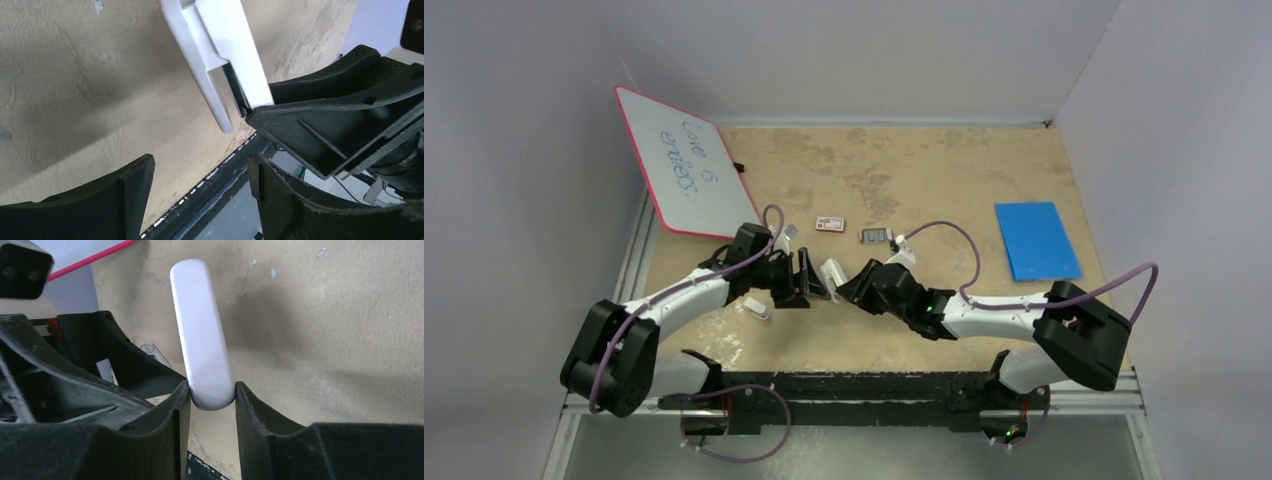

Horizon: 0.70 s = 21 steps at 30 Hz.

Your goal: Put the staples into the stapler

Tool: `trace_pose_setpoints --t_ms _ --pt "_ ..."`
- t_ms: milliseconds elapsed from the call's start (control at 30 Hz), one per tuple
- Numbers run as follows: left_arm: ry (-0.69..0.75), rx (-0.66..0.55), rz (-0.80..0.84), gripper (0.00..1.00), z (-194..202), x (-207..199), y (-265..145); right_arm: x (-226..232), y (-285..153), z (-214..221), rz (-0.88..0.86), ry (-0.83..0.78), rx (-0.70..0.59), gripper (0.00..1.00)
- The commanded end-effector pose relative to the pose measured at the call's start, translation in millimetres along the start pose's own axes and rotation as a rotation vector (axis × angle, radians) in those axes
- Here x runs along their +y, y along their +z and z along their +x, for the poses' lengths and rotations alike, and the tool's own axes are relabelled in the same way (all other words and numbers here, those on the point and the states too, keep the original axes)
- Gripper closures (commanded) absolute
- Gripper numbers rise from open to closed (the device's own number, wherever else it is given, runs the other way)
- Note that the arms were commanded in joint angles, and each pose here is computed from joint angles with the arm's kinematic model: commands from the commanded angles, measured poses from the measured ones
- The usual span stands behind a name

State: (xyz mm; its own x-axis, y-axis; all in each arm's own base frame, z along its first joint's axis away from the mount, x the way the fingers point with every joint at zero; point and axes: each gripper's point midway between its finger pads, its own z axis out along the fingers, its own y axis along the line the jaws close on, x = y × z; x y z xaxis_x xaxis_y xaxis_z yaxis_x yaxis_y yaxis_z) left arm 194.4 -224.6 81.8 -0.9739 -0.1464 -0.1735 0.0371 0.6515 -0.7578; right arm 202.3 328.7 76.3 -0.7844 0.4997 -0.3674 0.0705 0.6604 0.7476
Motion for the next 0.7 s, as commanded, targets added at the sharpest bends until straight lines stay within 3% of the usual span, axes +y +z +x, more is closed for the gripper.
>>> trace_pose_setpoints --t_ms 0,100,333,500,667 --pt "0.031 -0.064 0.131 0.38 -14 -22 8 27 -8 -12 -0.104 0.101 -0.033 0.79" --pt "0.031 -0.077 0.129 0.45 -16 -21 9 27 -9 -13 -0.114 0.106 -0.037 0.79" --pt "-0.017 -0.063 0.141 0.45 -14 -19 19 34 -9 -7 -0.145 0.123 -0.006 0.80" --pt "-0.054 -0.096 0.109 0.57 -19 -11 25 36 -12 -7 -0.159 0.130 -0.003 0.80" --pt "-0.077 -0.077 0.097 0.61 -15 -7 32 36 -10 -4 -0.169 0.141 0.012 0.80"
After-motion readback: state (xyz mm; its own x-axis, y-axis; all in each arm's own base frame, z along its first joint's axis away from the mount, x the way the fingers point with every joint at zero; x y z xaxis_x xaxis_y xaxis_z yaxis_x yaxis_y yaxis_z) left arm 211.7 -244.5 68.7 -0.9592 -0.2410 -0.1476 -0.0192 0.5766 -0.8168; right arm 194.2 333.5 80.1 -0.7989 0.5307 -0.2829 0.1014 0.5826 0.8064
